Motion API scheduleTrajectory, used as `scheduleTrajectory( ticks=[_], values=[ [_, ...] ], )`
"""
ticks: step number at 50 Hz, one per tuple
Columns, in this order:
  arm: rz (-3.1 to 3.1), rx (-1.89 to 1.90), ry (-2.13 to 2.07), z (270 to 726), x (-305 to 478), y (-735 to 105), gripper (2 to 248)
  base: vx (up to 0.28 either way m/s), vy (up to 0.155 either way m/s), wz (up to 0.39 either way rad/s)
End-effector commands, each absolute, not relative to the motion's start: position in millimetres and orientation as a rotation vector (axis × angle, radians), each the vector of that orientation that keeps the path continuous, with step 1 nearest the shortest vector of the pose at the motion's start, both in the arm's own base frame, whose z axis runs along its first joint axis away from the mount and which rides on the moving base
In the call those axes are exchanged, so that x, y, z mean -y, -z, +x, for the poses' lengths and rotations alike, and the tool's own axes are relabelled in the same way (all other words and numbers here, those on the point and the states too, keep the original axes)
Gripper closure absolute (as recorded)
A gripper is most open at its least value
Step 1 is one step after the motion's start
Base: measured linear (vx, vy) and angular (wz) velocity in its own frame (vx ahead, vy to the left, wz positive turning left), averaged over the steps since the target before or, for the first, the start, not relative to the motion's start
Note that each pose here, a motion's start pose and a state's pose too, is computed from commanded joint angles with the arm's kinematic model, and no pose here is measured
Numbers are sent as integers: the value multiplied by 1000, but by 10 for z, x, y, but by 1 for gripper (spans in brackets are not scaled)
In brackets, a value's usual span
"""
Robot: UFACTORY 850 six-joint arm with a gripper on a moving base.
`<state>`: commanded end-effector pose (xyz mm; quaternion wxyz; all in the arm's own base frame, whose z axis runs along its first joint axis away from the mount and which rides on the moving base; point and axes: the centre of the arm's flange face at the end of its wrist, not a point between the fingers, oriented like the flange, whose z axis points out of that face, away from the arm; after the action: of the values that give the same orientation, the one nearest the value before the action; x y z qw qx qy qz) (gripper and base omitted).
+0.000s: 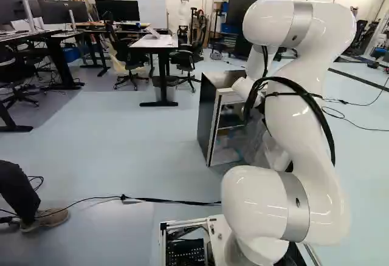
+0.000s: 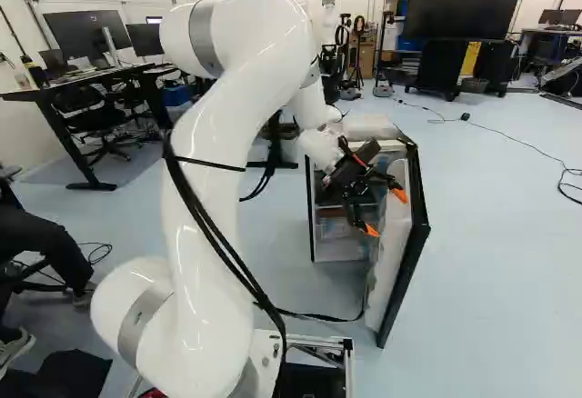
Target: Open the fridge door
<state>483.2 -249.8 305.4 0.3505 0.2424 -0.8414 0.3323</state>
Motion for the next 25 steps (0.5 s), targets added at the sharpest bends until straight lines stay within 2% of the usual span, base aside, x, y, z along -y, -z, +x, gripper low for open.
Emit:
scheduleTrajectory(
  ticks=[25],
  values=[
    [496, 2229, -869, 4998, 3094, -3090, 3, 0, 0, 0]
  ],
)
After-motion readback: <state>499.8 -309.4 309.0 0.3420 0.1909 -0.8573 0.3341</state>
